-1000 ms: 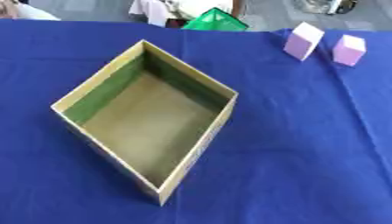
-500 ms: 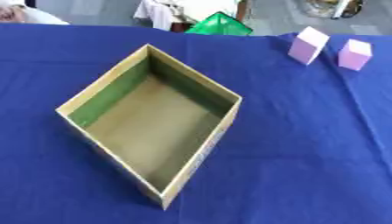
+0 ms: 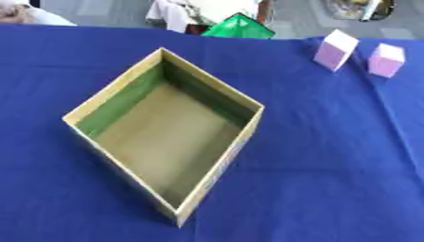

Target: Pick up objects on the table and place them in the box.

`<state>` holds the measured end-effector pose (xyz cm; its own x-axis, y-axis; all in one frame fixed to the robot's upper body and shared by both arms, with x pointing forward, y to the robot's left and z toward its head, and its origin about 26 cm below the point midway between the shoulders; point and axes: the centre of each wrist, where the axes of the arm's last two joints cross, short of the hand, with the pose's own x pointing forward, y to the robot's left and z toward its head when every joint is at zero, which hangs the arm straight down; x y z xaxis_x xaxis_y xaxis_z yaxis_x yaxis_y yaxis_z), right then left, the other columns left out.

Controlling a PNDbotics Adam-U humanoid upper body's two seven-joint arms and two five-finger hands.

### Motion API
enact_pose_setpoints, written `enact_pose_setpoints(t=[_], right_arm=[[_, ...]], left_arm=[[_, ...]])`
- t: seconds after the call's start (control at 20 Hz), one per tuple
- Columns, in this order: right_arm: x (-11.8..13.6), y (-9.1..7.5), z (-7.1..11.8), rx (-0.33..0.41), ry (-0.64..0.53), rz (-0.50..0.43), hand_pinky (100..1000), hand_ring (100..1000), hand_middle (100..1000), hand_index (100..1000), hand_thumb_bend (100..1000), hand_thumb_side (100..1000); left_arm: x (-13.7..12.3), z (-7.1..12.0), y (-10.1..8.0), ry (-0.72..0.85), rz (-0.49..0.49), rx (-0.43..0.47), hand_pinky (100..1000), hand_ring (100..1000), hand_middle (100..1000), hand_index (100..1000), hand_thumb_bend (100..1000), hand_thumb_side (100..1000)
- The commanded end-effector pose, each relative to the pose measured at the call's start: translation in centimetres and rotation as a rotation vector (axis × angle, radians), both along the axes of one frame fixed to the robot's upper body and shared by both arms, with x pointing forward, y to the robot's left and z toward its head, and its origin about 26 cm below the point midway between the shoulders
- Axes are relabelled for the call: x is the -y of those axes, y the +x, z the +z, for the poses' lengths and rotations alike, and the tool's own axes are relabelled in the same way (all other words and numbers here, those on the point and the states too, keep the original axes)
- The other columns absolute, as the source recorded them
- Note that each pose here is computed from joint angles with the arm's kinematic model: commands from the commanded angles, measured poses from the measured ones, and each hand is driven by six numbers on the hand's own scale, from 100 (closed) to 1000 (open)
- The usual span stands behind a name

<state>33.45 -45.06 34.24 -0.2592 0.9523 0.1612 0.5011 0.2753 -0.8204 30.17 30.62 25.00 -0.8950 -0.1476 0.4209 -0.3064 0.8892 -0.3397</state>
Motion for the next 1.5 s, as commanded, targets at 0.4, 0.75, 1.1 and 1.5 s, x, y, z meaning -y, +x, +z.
enact_pose_setpoints(t=[0.4, 0.75, 1.1, 1.5], right_arm=[[3.3, 0.8, 0.5, -0.153, -0.181, -0.086, 913, 922, 868, 964, 297, 160], [3.5, 1.2, 0.5, -0.256, -0.256, -0.146, 926, 941, 891, 983, 357, 174], [3.9, 1.4, 0.5, -0.362, -0.327, -0.217, 939, 956, 909, 998, 479, 213], [4.6, 0.9, 0.4, -0.471, -0.402, -0.284, 943, 964, 926, 1000, 486, 191]], left_arm=[[-0.2, 1.1, -0.3, 0.041, -0.003, 0.028, 796, 635, 611, 879, 556, 963], [-0.2, 1.1, -0.3, 0.044, -0.004, 0.026, 796, 633, 611, 879, 554, 963], [-0.2, 1.1, -0.3, 0.048, -0.006, 0.022, 797, 632, 610, 879, 550, 965], [-0.3, 1.2, -0.4, 0.049, -0.001, 0.026, 797, 629, 609, 879, 548, 966]])
